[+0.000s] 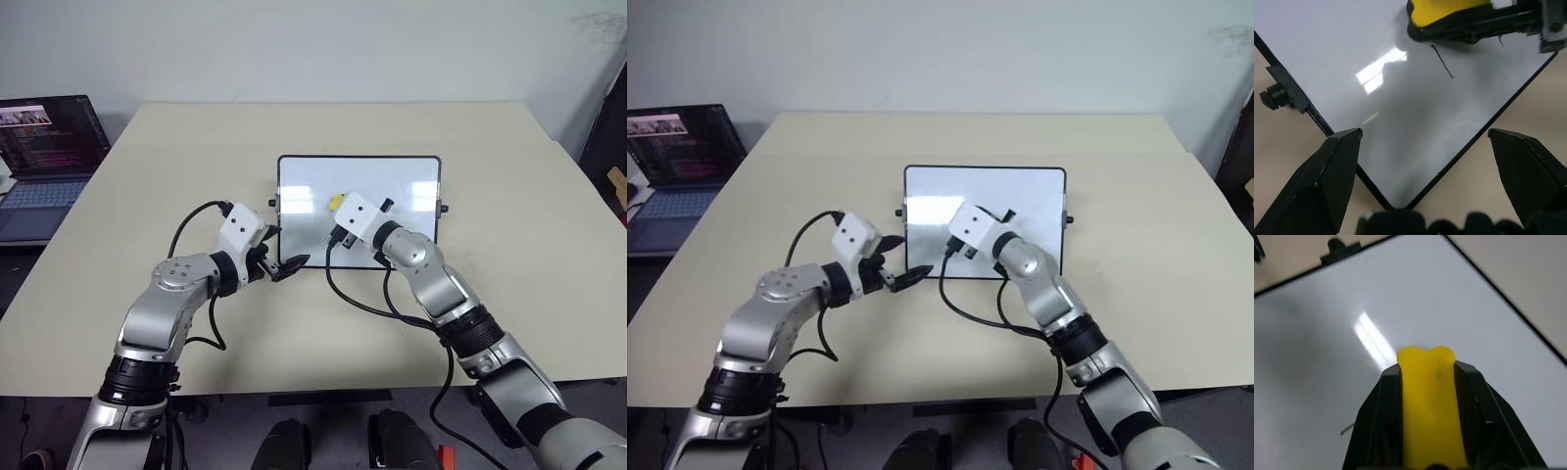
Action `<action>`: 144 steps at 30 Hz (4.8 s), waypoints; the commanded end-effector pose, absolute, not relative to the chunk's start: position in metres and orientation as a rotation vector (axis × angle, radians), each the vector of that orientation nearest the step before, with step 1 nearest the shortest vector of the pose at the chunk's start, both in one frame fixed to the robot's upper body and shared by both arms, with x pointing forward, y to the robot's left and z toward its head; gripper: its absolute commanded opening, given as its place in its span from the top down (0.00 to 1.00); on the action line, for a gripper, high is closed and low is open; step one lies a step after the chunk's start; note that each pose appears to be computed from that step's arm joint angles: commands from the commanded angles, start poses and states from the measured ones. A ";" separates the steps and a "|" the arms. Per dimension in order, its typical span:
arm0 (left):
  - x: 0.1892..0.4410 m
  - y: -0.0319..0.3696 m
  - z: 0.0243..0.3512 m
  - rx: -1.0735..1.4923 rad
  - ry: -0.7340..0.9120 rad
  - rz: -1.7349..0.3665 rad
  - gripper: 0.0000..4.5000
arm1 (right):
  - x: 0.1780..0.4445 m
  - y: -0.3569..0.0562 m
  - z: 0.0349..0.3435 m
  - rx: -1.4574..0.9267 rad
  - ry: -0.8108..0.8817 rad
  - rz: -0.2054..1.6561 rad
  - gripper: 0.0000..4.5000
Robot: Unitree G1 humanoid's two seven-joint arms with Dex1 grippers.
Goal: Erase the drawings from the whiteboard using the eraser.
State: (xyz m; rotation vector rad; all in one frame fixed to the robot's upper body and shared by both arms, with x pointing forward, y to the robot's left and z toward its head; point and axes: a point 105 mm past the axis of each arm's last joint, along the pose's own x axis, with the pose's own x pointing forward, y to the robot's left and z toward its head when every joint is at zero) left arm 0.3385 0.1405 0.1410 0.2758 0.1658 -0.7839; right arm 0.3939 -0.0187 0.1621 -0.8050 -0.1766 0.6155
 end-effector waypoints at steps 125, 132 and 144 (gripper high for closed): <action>0.330 0.115 0.128 0.305 0.119 -0.953 0.00 | 0.374 -0.120 0.126 -0.764 -0.051 0.258 0.76; 0.322 0.113 0.121 0.308 0.142 -1.000 0.00 | 0.376 -0.121 0.132 -0.747 -0.051 0.253 0.76; 0.324 0.110 0.123 0.307 0.130 -1.001 0.00 | 0.354 -0.092 0.090 -0.819 0.083 0.487 0.76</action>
